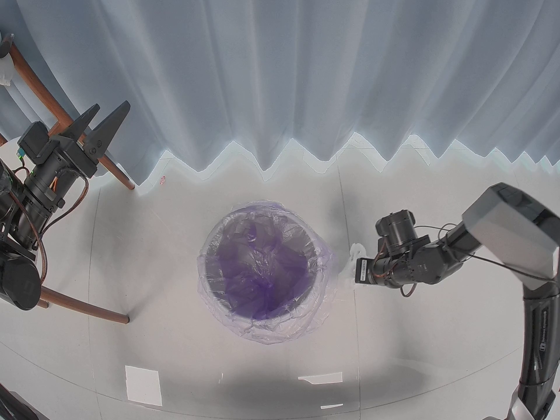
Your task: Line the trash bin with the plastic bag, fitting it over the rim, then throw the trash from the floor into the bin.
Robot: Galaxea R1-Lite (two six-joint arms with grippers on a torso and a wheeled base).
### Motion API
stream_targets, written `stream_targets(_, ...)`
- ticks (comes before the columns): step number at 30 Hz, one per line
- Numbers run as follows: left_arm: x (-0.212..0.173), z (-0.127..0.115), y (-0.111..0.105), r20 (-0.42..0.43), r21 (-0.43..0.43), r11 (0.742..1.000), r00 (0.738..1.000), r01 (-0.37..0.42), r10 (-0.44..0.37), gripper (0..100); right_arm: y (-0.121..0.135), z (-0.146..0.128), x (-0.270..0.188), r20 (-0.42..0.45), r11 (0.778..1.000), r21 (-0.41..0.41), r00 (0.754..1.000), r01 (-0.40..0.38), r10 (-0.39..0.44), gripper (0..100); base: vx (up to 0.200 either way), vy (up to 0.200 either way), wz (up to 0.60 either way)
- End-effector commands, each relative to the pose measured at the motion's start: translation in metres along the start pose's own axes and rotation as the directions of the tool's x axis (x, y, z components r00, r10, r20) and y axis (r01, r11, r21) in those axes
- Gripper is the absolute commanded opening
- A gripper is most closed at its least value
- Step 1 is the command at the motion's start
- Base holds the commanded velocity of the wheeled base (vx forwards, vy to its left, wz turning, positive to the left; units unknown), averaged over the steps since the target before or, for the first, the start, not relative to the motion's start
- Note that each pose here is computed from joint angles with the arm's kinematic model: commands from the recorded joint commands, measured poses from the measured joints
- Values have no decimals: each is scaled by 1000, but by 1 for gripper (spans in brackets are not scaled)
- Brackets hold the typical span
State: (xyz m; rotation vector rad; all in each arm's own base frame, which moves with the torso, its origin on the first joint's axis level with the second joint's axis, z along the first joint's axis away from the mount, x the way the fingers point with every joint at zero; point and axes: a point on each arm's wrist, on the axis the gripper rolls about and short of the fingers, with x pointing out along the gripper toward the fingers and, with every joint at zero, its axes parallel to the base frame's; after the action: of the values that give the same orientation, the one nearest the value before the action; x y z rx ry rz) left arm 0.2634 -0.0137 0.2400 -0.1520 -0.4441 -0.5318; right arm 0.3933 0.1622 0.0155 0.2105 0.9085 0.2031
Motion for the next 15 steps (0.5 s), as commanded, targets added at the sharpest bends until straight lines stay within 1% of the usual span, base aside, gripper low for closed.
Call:
stream_targets(1,-1,1,-2,1,2,1000,1000,3,-3,100,5,16,-144,265,985,36,952,-171,155,0,0,0,0)
stream_targets(3,-1,2,-2,5,4,1000,1000,4,-4,100,8,10,-171,298,982,-6,937,-187,181,0,0,0,0)
stream_targets(4,-1,2,-2,5,4,1000,1000,4,-4,100,8,10,-174,302,982,-16,935,-188,184,0,0,0,0)
stream_targets(6,-1,2,-2,6,4,1000,1000,5,-5,100,15,5,-205,351,973,-88,908,-212,229,0,0,0,0)
stream_targets(8,-1,2,-2,6,4,1000,1000,5,-5,100,23,1,-224,374,961,-116,885,-252,277,0,0,0,0)
stream_targets(10,-1,3,-2,8,5,1000,1000,4,-4,100,36,-9,-233,358,941,-157,871,-300,337,0,0,0,0)
stream_targets(13,0,3,-2,12,9,1000,1000,5,-5,100,49,-22,-231,316,924,-189,871,-332,378,0,0,0,0)
stream_targets(14,0,4,-2,13,9,1000,1000,5,-5,100,59,-30,-229,290,907,-215,863,-362,413,0,0,0,0)
stream_targets(15,0,4,-2,13,9,1000,1000,4,-4,100,65,-34,-224,278,899,-224,859,-377,430,0,0,0,0)
